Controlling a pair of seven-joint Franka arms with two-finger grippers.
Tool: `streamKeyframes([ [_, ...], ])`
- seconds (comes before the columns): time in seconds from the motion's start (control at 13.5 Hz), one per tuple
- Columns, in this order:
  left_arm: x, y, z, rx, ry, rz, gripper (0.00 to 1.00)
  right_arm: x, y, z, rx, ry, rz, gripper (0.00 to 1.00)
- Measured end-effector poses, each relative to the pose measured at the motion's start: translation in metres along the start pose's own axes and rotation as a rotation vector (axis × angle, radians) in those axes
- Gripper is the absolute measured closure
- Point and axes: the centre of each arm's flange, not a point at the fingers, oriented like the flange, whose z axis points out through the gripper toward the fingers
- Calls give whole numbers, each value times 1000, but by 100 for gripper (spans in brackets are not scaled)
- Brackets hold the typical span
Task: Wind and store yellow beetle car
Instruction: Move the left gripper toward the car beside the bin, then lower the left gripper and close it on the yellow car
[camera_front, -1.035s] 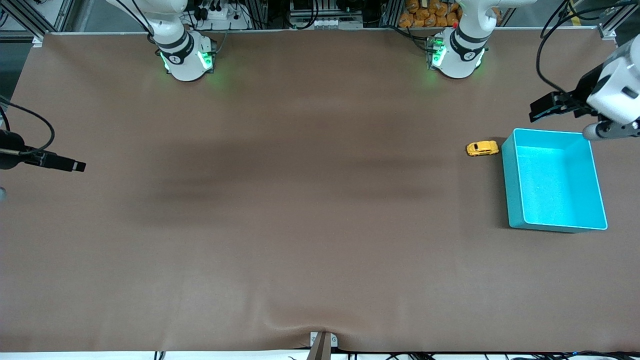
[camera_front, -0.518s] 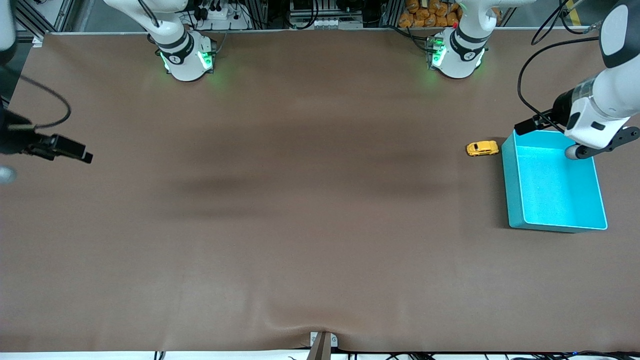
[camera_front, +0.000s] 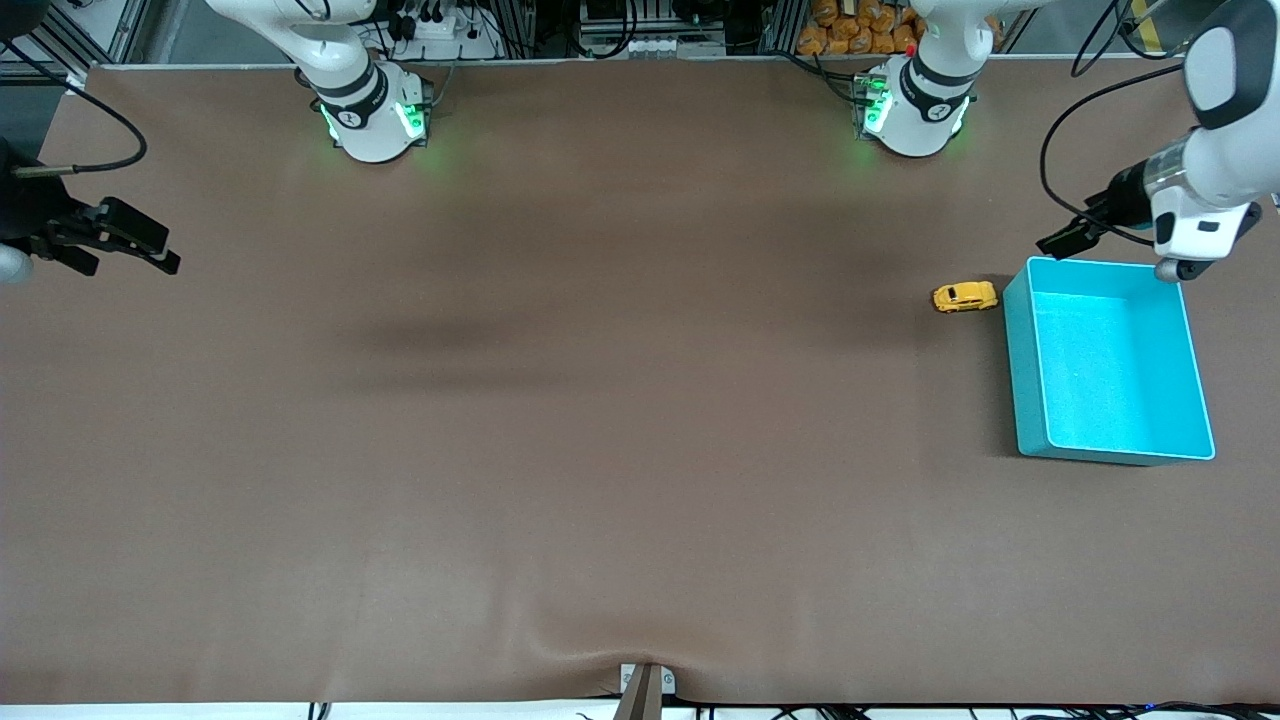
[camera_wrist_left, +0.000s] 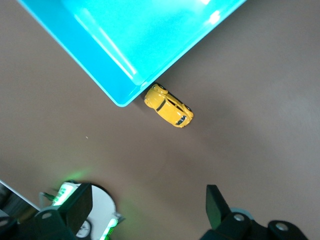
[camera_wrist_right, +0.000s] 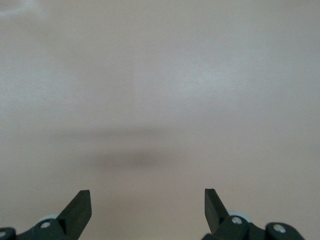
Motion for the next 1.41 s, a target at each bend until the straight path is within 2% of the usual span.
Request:
streamKeyframes([
  [0.15, -9, 13, 26, 4, 23, -109, 0, 0, 0, -1, -61, 5, -21, 0],
  [0.22, -12, 19, 41, 2, 34, -161, 0, 1, -2, -1, -69, 10, -28, 0],
  [0.44, -8, 30, 83, -12, 48, -302, 0, 10, -4, 0, -72, 51, -33, 0],
  [0.67, 3, 37, 123, -31, 52, -424, 0, 13, -7, -3, -71, 63, -39, 0],
  [1.04, 4, 32, 171, -25, 42, -490, 0, 19, -4, 7, -71, 44, -35, 0],
  [1.41, 9, 20, 200, -72, 61, -580, 0, 20, -5, 4, -71, 50, -35, 0],
])
